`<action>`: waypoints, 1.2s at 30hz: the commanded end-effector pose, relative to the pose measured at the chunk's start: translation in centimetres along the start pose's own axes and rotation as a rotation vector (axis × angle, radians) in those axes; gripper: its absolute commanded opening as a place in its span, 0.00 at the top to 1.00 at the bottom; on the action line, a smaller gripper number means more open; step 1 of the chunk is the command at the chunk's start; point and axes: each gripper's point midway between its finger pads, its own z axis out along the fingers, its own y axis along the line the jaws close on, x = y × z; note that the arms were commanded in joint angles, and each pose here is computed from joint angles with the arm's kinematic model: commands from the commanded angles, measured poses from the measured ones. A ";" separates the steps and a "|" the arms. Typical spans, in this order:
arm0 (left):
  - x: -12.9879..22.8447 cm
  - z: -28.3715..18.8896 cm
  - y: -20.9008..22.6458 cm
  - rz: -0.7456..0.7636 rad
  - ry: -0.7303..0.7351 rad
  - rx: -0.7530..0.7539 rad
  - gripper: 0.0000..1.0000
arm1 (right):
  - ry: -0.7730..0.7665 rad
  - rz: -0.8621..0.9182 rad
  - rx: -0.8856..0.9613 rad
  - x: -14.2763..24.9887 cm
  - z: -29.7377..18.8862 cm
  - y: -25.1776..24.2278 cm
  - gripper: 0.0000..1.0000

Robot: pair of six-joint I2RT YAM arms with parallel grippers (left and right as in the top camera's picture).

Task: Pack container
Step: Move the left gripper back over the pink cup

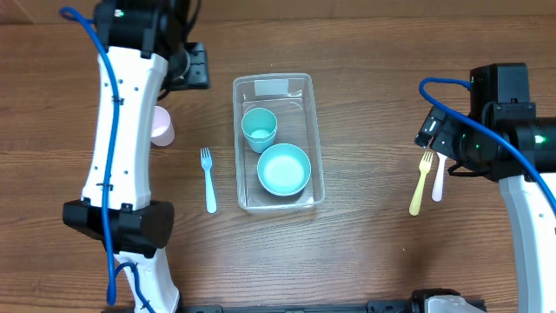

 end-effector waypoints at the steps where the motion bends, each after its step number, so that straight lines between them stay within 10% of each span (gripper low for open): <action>1: -0.8 -1.5 2.7 -0.089 -0.045 -0.013 0.41 | -0.014 0.006 -0.003 -0.3 -0.3 -0.1 0.00; 14: 2.0 -4.7 6.1 -0.146 -0.082 -0.090 0.44 | -0.014 0.006 -0.003 -0.3 -0.3 -0.1 0.00; 20: 5.5 0.4 8.6 -0.206 0.065 -0.261 0.44 | -0.014 0.006 -0.002 -0.3 -0.3 -0.1 0.00; 36: 2.0 10.2 7.1 -0.120 -0.029 -0.090 0.45 | -0.014 0.006 -0.002 -0.3 -0.3 -0.1 0.00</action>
